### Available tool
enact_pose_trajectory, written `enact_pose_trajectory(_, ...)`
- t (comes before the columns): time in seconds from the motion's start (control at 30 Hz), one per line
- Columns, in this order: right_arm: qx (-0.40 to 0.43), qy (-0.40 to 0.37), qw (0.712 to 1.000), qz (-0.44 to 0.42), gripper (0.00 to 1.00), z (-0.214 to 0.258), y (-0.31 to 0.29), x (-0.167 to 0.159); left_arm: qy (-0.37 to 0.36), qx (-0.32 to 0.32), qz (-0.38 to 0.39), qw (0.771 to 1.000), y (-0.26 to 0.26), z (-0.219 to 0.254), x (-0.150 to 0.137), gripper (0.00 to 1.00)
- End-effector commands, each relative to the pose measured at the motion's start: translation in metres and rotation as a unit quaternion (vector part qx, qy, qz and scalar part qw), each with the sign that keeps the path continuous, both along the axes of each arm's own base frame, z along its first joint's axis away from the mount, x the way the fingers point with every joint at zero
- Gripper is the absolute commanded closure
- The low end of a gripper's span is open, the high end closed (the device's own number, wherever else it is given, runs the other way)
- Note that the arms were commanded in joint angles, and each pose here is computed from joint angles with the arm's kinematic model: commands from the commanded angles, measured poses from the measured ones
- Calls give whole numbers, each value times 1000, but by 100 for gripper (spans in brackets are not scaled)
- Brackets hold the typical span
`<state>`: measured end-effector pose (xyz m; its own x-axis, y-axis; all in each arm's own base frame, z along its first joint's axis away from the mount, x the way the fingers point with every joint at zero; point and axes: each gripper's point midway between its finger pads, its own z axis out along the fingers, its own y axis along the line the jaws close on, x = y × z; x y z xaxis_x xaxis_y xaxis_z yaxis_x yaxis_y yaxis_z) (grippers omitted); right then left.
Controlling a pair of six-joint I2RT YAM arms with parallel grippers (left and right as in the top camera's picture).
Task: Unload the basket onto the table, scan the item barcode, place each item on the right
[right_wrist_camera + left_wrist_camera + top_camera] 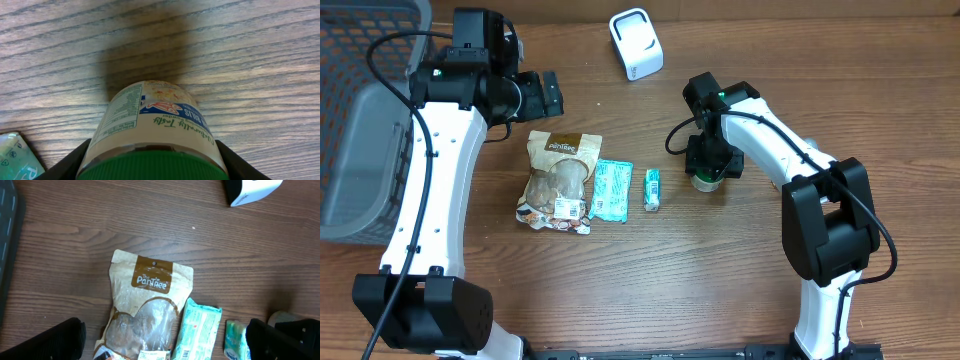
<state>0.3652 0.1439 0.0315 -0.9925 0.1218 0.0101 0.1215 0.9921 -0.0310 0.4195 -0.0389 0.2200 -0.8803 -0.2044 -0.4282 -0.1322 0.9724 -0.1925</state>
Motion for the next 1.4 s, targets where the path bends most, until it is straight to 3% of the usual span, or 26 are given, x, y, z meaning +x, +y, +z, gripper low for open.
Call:
enact_pose_trajectory(0.0, 0, -13, 1000, -5, 46, 11, -2, 1, -7, -2, -6, 1000, 0, 4, 2, 0)
enact_pose_trajectory(0.37, 1, -13, 1000, -5, 40, 11, -2, 1, -7, -2, -6, 1000, 0, 4, 2, 0)
enact_pose_trajectory(0.57, 0, -13, 1000, -4, 20, 11, -2, 1, -7, -2, -6, 1000, 0, 4, 2, 0)
enact_pose_trajectory(0.67, 1, -13, 1000, -4, 0, 11, -2, 1, -7, -2, -6, 1000, 0, 4, 2, 1)
enact_pose_trajectory(1.0, 0, -13, 1000, -4, 0, 11, -2, 1, -7, -2, -6, 1000, 0, 4, 2, 0)
enact_pose_trajectory(1.13, 0, -13, 1000, -4, 6, 11, -2, 1, -7, -2, -6, 1000, 0, 4, 2, 0)
enact_pose_trajectory(1.37, 0, -13, 1000, -4, 7, 11, -2, 1, -7, -2, -6, 1000, 0, 4, 2, 0)
